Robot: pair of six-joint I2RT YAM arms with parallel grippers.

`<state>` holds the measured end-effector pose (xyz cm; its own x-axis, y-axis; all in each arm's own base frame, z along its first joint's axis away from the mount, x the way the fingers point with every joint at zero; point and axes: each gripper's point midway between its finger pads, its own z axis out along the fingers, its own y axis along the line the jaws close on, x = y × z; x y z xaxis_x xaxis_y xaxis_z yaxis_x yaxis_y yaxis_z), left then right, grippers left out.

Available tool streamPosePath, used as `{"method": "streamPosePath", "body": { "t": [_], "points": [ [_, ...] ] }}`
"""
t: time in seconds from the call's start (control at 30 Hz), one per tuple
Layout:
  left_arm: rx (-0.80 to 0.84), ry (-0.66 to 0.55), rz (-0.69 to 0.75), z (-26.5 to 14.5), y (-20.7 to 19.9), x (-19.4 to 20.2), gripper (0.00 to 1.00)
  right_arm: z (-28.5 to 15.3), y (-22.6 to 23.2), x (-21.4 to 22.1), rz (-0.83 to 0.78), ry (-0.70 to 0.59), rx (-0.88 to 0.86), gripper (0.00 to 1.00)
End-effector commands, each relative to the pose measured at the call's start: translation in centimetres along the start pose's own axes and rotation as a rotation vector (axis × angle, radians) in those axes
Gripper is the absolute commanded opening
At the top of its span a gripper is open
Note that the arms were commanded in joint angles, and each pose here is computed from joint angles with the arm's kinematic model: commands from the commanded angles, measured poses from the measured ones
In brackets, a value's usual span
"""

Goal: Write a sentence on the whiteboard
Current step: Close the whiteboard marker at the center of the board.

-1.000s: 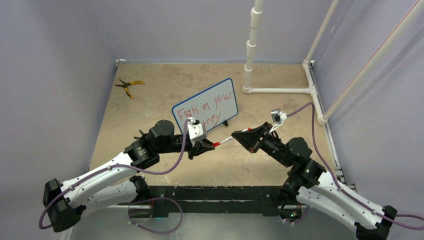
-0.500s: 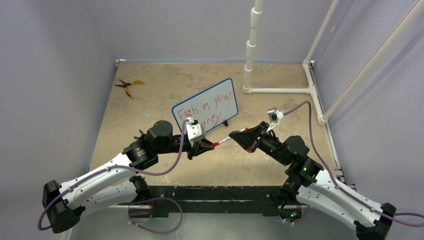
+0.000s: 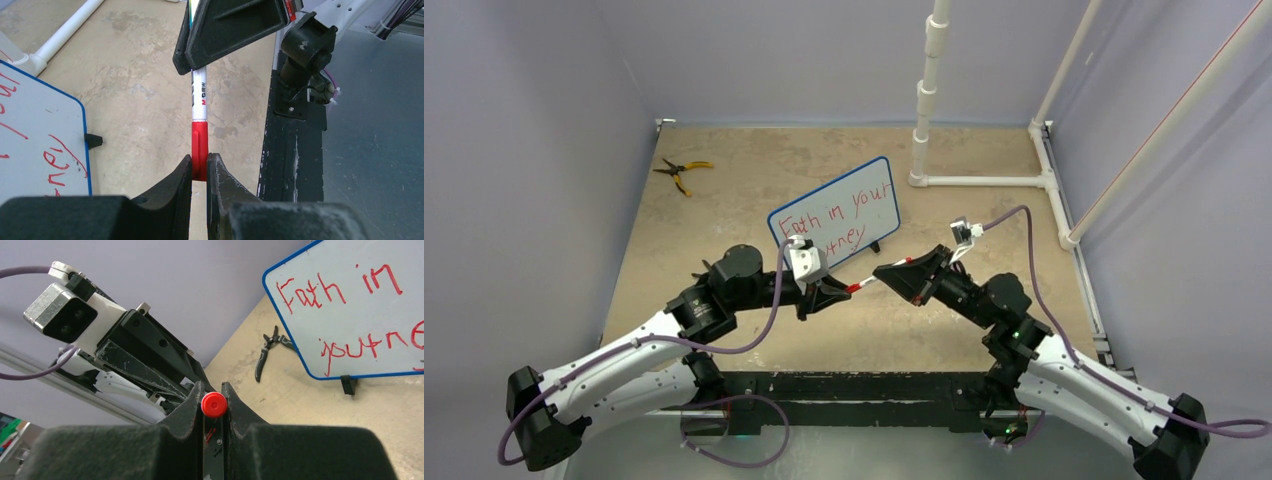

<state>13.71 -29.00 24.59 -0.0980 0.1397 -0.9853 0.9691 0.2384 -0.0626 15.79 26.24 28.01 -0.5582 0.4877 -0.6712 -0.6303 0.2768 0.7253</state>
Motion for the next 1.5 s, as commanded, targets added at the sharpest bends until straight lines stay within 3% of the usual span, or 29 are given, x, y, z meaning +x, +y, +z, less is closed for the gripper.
{"method": "streamPosePath", "body": {
  "t": [0.0,0.37,0.87,1.33,1.47],
  "points": [
    [-0.019,-0.079,0.020,-0.1,0.3,-2.0,0.00,0.2,1.5,1.1,0.054,0.038,-0.108,0.00],
    [-0.004,-0.120,0.030,-0.5,-0.1,-2.8,0.00,1.7,0.1,3.2,0.076,0.116,-0.103,0.00],
    [0.038,-0.189,0.014,-0.8,-0.5,-4.0,0.00,1.0,-2.7,9.8,0.142,0.339,-0.045,0.00],
    [0.033,-0.186,0.003,-0.7,-0.1,-4.0,0.00,1.0,-2.7,11.0,0.132,0.383,-0.049,0.00],
    [0.034,-0.141,-0.005,-0.5,0.0,-3.5,0.00,1.2,-3.6,9.5,0.103,0.322,0.038,0.00]
  ]
}}
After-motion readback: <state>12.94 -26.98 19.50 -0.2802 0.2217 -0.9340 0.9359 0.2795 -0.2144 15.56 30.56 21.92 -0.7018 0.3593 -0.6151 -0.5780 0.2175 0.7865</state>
